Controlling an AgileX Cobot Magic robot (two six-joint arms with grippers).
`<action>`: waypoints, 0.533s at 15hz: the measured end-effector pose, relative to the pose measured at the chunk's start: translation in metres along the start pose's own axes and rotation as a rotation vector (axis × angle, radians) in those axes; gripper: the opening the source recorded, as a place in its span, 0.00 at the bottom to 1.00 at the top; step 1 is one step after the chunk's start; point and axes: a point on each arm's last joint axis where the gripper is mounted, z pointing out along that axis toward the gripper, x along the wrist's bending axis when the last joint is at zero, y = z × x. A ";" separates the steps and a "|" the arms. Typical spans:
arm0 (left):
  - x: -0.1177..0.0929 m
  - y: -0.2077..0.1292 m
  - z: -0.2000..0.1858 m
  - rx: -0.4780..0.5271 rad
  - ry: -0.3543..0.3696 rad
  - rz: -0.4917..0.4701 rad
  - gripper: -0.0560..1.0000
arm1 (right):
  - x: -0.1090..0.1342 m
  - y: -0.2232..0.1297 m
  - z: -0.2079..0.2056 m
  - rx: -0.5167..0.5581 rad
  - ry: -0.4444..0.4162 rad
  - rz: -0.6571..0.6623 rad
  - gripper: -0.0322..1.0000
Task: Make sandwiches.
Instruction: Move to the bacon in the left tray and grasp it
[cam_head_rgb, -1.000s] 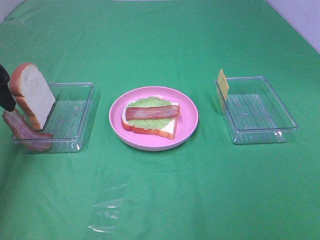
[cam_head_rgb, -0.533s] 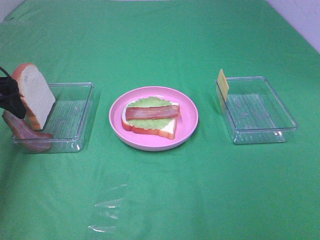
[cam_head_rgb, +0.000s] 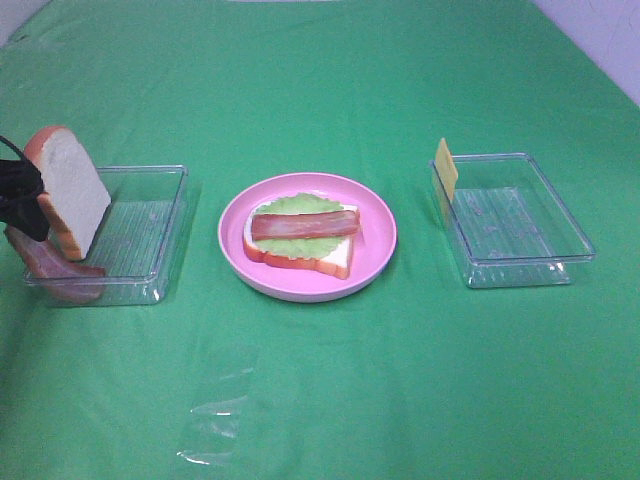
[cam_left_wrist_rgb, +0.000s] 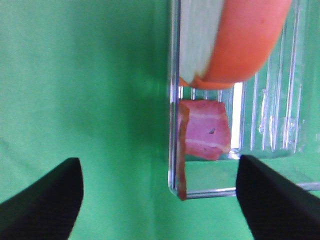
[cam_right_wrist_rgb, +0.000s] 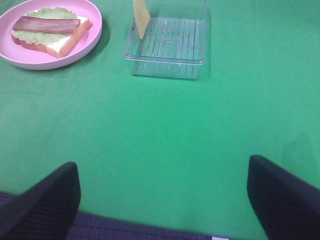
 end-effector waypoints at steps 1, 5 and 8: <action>0.000 0.000 0.000 -0.003 -0.005 -0.007 0.65 | 0.000 0.000 0.000 0.000 0.000 0.000 0.87; -0.002 0.001 0.000 -0.007 -0.018 -0.021 0.47 | 0.000 0.000 0.000 0.000 0.000 0.000 0.87; -0.002 0.001 0.000 -0.008 -0.021 -0.012 0.46 | 0.000 0.000 0.000 0.000 0.000 0.000 0.87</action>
